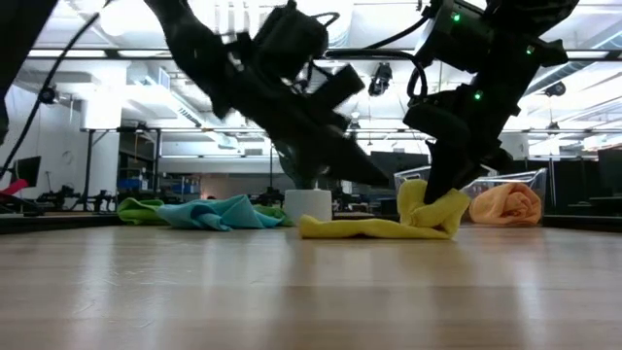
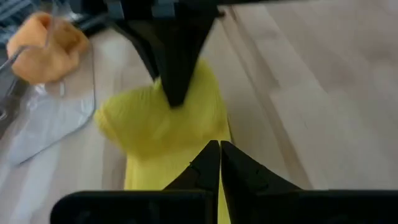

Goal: Roll microfiber towels into tight, uniform cylinder then place into a basket
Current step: Roll the yellow microfiber cloth

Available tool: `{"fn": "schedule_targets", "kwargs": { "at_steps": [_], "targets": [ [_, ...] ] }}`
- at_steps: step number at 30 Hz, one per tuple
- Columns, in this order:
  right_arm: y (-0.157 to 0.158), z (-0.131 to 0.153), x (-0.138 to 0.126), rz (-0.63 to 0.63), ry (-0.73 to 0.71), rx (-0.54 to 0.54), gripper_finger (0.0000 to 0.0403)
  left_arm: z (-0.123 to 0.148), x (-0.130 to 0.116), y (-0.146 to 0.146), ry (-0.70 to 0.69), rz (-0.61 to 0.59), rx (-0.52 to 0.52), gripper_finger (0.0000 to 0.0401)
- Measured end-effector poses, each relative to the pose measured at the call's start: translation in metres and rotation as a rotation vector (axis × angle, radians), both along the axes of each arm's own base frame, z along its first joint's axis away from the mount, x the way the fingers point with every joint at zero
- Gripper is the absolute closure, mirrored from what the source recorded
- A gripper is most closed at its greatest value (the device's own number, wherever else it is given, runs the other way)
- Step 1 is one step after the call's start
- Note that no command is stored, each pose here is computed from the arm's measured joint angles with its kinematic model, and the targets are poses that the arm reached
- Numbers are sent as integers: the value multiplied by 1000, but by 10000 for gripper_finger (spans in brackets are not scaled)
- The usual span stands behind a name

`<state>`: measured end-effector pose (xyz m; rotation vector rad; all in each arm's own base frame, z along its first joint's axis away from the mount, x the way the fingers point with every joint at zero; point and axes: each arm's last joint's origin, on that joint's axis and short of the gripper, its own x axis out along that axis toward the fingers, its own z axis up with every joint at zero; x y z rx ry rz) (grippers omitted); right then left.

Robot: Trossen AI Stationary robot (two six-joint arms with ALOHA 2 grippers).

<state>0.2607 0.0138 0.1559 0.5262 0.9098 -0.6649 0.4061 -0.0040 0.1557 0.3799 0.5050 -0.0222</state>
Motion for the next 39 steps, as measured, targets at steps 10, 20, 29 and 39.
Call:
{"fn": "schedule_targets", "kwargs": {
  "at_steps": [10,20,29,39],
  "targets": [
    [0,0,0,-7,-2,3,389,-43,36,-20,-208,267,28,401],
    [-1,0,0,-15,-5,6,390,-46,43,-36,-253,345,-177,401],
    [-1,0,1,-17,-12,7,390,-52,48,-34,-270,398,-237,401],
    [-1,-7,-7,-10,56,-2,390,-72,66,-38,-276,413,-273,401]
  ]
}}
